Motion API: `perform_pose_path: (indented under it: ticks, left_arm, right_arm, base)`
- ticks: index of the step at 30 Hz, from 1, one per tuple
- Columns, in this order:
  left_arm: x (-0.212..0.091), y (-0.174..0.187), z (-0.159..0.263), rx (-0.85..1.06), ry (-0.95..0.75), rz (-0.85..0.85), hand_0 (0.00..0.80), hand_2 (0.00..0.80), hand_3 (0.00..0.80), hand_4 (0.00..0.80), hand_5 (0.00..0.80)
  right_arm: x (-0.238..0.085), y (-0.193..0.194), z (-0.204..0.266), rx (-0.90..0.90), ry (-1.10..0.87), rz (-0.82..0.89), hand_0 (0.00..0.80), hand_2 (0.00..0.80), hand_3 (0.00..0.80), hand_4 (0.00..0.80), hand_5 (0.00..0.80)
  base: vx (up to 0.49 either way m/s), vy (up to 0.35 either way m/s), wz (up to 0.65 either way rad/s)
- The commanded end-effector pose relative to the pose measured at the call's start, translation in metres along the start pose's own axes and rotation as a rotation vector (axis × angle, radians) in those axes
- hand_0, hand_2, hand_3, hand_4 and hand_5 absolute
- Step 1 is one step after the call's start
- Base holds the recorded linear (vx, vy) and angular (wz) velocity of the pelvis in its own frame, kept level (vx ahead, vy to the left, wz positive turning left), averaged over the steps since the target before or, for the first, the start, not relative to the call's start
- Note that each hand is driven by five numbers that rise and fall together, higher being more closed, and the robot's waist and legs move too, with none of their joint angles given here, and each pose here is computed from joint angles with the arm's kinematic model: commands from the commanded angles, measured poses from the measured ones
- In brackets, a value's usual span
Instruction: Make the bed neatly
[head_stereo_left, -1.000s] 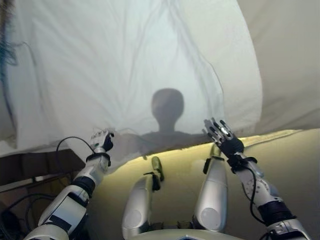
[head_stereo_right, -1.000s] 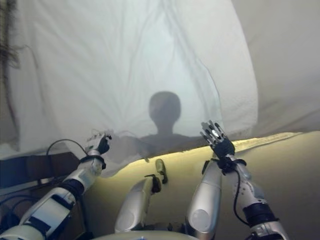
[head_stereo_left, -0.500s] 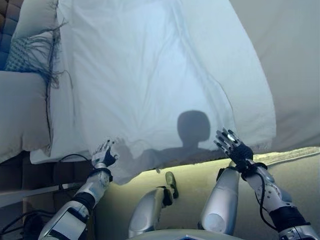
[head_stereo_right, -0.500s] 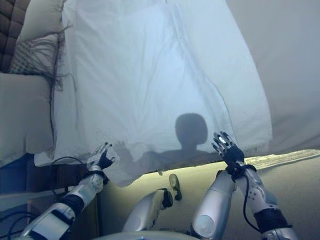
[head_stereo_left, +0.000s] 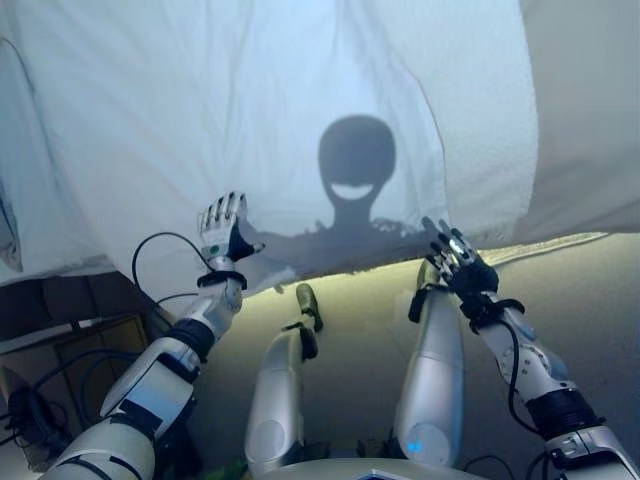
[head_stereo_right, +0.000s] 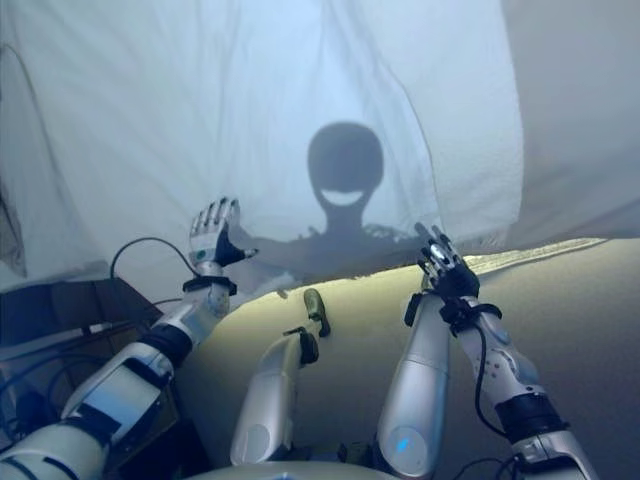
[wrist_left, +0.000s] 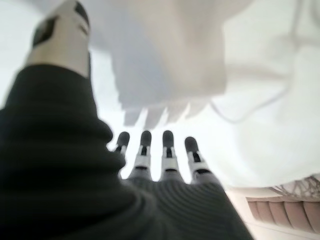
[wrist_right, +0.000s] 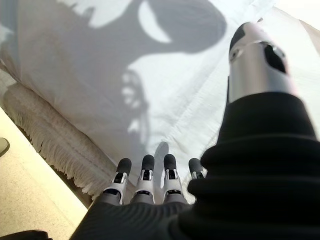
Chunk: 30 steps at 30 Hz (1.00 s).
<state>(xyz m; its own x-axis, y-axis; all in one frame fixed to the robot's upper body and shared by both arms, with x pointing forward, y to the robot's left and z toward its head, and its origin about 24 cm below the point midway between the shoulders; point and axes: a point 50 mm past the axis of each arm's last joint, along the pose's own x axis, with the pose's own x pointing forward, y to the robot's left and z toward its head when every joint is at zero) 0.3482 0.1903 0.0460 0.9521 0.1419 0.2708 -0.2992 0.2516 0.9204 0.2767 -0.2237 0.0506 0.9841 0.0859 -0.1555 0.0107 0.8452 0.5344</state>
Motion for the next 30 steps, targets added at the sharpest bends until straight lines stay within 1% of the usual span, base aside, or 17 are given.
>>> perform_pose_path:
  ticks: [1,5,10,11,12,13,19,30]
  left_arm:
    - [0.014,0.027,-0.031,0.058,0.137,0.131,0.000,0.000,0.000,0.000,0.000]
    - [0.022,0.037,-0.034,0.097,0.165,0.177,0.000,0.000,0.000,0.000,0.000]
    - [0.020,0.032,-0.033,0.128,0.168,0.123,0.000,0.000,0.000,0.000,0.000]
    - [0.019,0.030,-0.034,0.132,0.182,0.106,0.254,0.254,0.254,0.254,0.254]
    - [0.018,0.028,-0.034,0.134,0.189,0.096,0.540,0.540,0.540,0.540,0.540]
    - [0.018,0.028,-0.035,0.133,0.196,0.085,0.800,0.800,0.800,0.800,0.800]
    - [0.020,0.028,-0.034,0.129,0.190,0.073,0.800,0.800,0.800,0.800,0.800]
    - [0.014,0.022,-0.035,0.102,0.185,0.060,0.800,0.800,0.800,0.800,0.800]
  right_arm:
    - [0.005,0.029,0.015,0.042,-0.082,0.111,0.000,0.000,0.000,0.000,0.000]
    - [0.006,0.038,0.021,0.026,-0.104,0.152,0.000,0.000,0.000,0.000,0.000]
    - [0.004,0.043,0.025,0.017,-0.116,0.181,0.000,0.000,0.000,0.000,0.000]
    - [0.003,0.044,0.025,0.019,-0.117,0.185,0.000,0.000,0.000,0.000,0.000]
    - [0.003,0.045,0.024,0.023,-0.119,0.189,0.000,0.000,0.000,0.000,0.000]
    - [0.003,0.046,0.023,0.024,-0.120,0.192,0.000,0.000,0.000,0.000,0.000]
    - [0.004,0.050,0.024,0.028,-0.134,0.211,0.000,0.000,0.000,0.000,0.000]
    - [0.002,0.045,0.024,0.025,-0.137,0.199,0.000,0.000,0.000,0.000,0.000]
  base:
    - [0.000,0.000,0.00]
    - [-0.001,0.042,-0.05]
    - [-0.018,0.022,-0.11]
    - [-0.017,-0.031,-0.01]
    - [0.000,0.000,0.00]
    - [-0.015,-0.025,-0.06]
    - [-0.013,-0.012,-0.07]
    - [-0.002,0.004,-0.01]
